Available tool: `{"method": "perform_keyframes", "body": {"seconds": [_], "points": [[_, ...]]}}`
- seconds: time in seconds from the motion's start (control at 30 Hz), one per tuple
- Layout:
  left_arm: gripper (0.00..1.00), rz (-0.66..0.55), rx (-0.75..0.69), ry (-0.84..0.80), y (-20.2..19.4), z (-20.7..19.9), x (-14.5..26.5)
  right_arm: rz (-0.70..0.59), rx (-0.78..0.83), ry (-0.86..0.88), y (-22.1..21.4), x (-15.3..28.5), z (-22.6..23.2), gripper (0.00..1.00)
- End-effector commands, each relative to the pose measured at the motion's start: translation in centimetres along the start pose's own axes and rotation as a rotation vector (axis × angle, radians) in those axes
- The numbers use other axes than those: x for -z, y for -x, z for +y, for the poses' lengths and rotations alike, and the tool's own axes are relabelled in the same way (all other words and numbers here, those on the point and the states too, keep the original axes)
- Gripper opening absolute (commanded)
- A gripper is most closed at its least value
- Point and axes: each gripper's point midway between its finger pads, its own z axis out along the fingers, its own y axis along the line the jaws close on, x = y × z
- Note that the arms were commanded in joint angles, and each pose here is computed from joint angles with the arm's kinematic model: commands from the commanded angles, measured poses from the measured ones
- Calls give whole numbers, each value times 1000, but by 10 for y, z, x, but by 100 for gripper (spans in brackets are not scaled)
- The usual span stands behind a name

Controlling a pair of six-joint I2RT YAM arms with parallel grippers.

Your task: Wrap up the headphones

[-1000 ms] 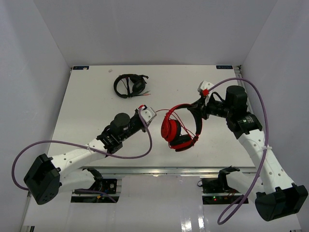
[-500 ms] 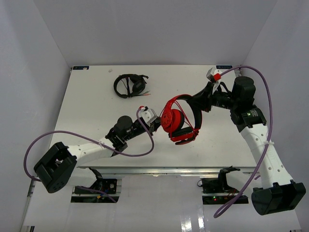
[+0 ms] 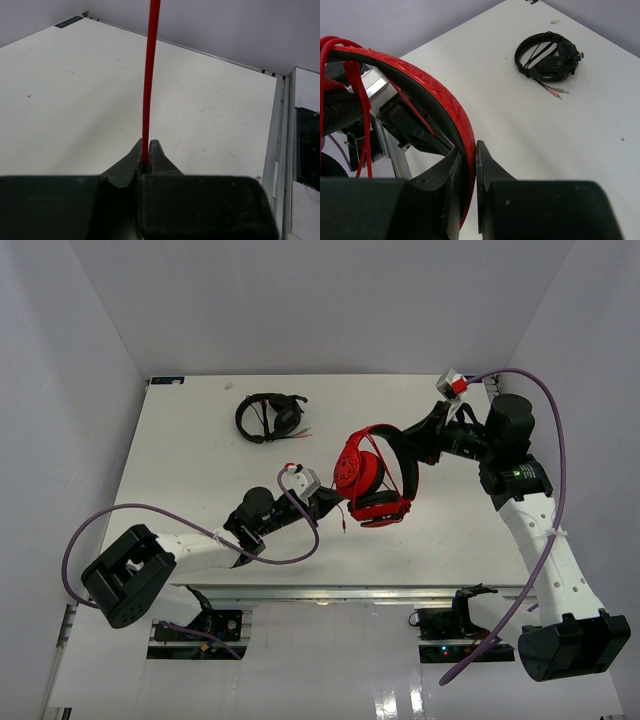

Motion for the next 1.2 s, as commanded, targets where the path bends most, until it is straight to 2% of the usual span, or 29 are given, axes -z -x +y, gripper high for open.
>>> {"method": "perform_keyframes", "body": {"seconds": [0.0,0.13,0.27,0.37,0.53,0.7,0.83,1.0,1.17], "points": [[5,-23,48,-40,1,-8,-4,-88,-27,-2,32,3,6,8],[5,-23,63,-38,-1,-9,-8,-114,-134,-125,30,2,-16,8],[5,-28,81,-32,1,-13,-15,-161,-306,-358,20,3,-56,8],[6,-29,97,-21,-1,-18,-24,-178,-372,-476,10,3,-76,8],[8,-66,118,5,6,-23,-31,-205,-410,-545,2,2,-90,8],[8,-64,127,11,6,-27,-34,-284,-395,-651,9,9,-111,8],[8,-50,128,15,4,-28,-34,-283,-375,-725,5,6,-127,8],[9,-4,140,30,-9,-26,-35,-237,-278,-839,-15,1,-146,8],[9,90,172,25,-44,-27,-40,-159,-213,-945,-51,1,-169,8]]}}
